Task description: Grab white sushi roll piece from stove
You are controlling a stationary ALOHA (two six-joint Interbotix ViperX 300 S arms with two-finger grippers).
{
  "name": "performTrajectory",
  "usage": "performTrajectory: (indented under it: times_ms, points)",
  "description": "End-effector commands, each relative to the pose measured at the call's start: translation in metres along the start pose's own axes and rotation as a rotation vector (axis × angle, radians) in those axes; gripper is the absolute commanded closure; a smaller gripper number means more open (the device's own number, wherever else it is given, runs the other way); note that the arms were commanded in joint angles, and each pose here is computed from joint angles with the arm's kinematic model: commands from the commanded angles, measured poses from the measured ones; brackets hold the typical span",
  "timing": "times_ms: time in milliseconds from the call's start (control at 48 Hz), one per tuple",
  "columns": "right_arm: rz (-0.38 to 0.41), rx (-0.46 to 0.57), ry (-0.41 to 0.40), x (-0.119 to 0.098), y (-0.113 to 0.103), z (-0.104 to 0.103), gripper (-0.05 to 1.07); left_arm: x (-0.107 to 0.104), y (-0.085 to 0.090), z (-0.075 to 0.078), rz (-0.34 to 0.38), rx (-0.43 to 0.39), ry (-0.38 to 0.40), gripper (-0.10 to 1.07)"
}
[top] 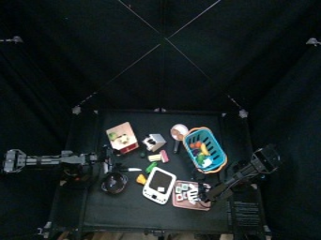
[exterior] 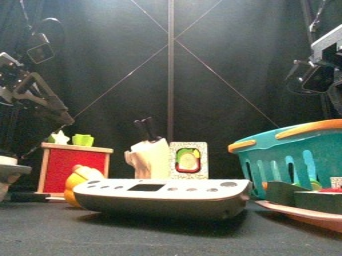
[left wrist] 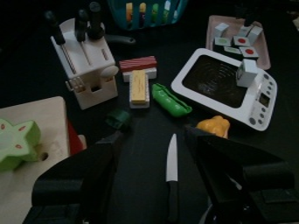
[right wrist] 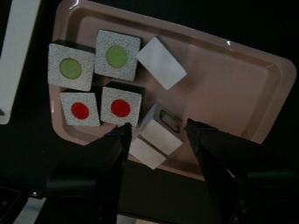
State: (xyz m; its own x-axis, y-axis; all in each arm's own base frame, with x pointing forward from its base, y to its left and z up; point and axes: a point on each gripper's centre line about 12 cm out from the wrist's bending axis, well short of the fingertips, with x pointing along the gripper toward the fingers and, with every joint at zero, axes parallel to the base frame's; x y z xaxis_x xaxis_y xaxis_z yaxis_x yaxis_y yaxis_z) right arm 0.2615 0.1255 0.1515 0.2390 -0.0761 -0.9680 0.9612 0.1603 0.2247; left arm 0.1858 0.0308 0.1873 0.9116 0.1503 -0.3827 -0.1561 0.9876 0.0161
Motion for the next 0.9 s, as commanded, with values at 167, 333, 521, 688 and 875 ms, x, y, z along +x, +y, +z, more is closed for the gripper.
performTrajectory:
  times_ms: [167, 333, 521, 688, 875]
  points:
    - [0.144, -0.02, -0.034, -0.023, 0.041, 0.009, 0.15, 0.0, 0.0, 0.005, 0.0, 0.0, -0.012, 0.05]
    - [0.229, -0.003, -0.099, -0.036, 0.084, 0.028, 0.15, 0.0, 0.0, 0.005, 0.0, -0.002, -0.012, 0.05]
    - [0.218, 0.027, -0.134, -0.035, 0.118, 0.043, 0.15, 0.0, 0.0, 0.004, 0.0, -0.002, -0.006, 0.05]
    - [0.161, -0.029, -0.152, -0.029, 0.148, 0.053, 0.15, 0.0, 0.0, 0.003, -0.001, -0.001, 0.002, 0.05]
    - [0.153, -0.132, -0.14, -0.017, 0.185, 0.057, 0.15, 0.0, 0.0, 0.003, -0.001, -0.001, 0.002, 0.05]
